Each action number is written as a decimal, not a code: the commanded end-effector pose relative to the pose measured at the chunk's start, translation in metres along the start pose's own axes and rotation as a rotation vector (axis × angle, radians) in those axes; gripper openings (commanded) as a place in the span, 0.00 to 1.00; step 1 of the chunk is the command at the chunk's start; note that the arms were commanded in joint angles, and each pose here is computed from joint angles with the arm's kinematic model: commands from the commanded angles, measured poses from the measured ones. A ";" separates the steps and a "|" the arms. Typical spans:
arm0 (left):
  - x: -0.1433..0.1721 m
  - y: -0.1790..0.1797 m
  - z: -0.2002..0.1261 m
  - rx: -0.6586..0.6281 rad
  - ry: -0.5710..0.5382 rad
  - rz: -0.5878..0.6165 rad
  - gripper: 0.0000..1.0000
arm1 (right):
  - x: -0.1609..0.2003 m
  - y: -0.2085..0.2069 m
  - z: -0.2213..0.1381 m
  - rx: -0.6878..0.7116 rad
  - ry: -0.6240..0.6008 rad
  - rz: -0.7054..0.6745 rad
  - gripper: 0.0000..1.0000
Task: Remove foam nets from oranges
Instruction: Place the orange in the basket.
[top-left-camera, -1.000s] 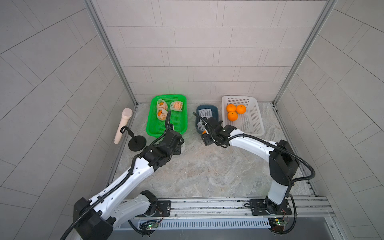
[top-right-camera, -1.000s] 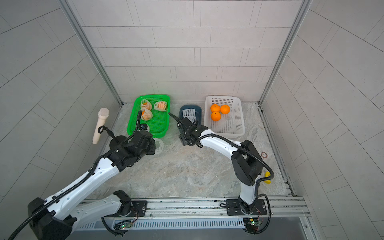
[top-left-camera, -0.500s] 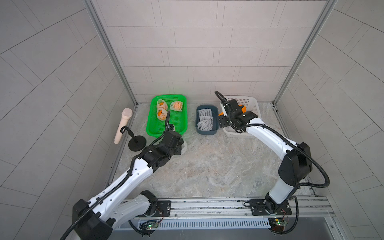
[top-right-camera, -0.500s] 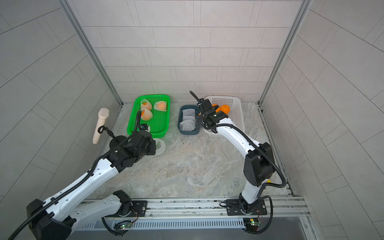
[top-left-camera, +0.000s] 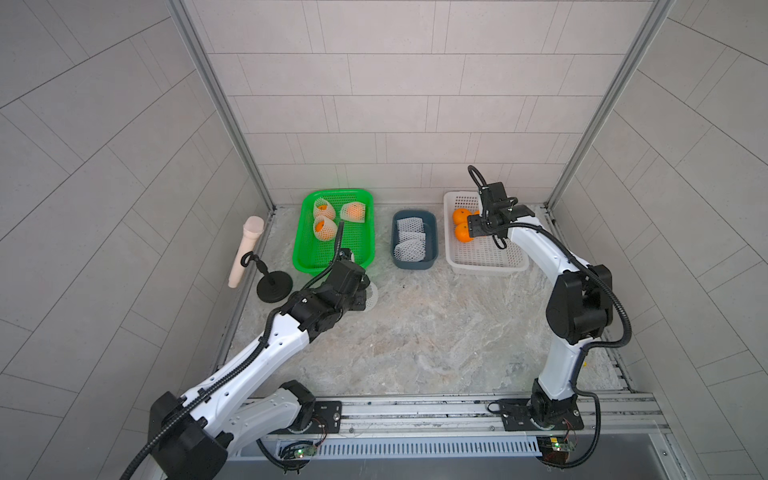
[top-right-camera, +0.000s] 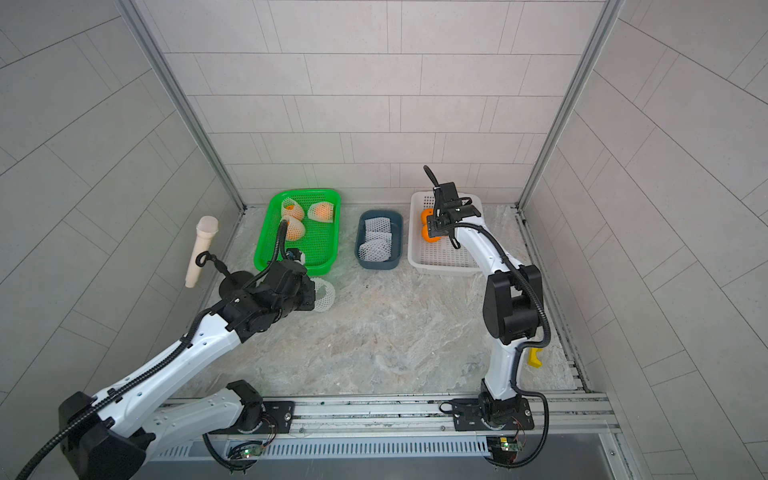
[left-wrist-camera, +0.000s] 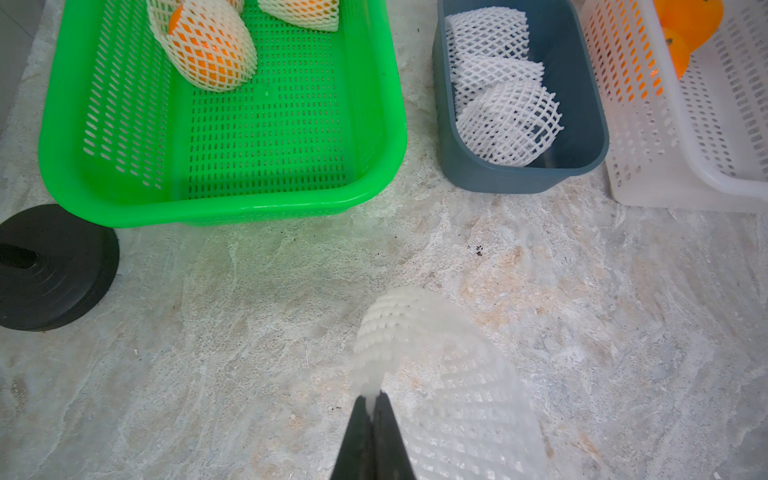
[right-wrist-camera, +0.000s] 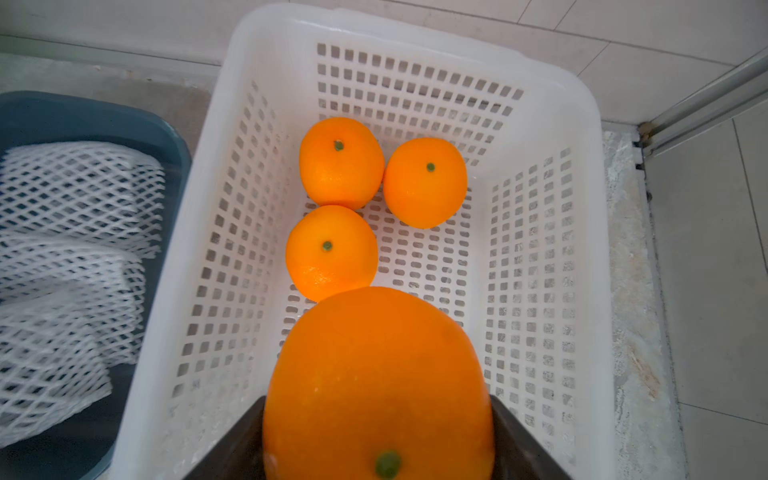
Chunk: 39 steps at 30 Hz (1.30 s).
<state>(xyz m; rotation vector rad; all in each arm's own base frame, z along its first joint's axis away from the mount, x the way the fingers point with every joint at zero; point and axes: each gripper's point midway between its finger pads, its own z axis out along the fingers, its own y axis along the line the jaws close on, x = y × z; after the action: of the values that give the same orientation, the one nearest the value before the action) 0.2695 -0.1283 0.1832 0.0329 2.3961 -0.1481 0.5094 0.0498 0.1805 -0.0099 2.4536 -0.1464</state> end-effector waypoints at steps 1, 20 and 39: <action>-0.005 -0.003 -0.002 0.014 -0.007 -0.004 0.00 | -0.004 -0.017 0.014 0.006 0.023 0.028 0.71; -0.003 -0.007 -0.001 0.020 0.016 0.013 0.00 | 0.018 -0.039 0.106 0.016 0.165 0.102 0.70; -0.001 -0.006 -0.007 0.019 0.027 0.030 0.00 | 0.028 -0.049 0.133 0.022 0.213 0.119 0.73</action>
<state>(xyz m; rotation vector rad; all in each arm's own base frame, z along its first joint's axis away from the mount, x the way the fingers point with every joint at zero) 0.2649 -0.1344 0.1772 0.0724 2.4397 -0.1642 0.5722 -0.0096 0.0696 0.1594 2.6348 -0.1188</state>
